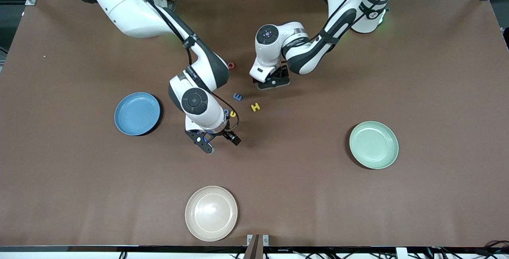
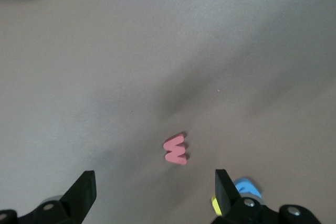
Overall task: Sort upper and lower case letters into plates
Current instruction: 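Lower the right gripper to the pink M while the left gripper lowers, then grasp the pink M with the right gripper while the left grasps cyan R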
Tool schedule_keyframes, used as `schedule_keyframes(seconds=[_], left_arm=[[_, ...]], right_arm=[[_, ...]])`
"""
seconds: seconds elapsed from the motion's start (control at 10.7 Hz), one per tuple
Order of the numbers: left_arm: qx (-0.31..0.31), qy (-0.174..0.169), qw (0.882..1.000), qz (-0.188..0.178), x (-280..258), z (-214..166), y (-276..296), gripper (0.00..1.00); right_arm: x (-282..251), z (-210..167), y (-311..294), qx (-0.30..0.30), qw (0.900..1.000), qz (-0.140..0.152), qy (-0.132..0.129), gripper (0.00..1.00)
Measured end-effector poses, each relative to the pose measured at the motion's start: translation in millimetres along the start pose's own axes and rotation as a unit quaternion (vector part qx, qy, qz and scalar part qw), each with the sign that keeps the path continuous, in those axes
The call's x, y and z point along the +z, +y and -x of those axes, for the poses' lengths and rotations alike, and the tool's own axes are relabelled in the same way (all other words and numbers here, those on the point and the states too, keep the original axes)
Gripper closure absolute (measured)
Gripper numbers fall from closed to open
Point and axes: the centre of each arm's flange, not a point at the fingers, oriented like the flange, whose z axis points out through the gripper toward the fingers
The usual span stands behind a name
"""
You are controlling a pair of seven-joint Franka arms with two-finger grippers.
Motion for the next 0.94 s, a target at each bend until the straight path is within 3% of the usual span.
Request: schedule_keyframes(seconds=[0.47, 0.94], left_arm=[[-0.004, -0.005, 1.0, -0.002, 10.6, 8.5, -5.6, 0.01], [-0.004, -0.008, 1.0, 0.0, 17.7, 11.2, -5.5, 0.14]], right_arm=[[39.2, 1.0, 2.2, -0.039, 0.999, 0.008, 0.002, 0.0], [71.8, 23.5, -0.6, -0.054, 0.998, 0.01, -0.004, 0.0]])
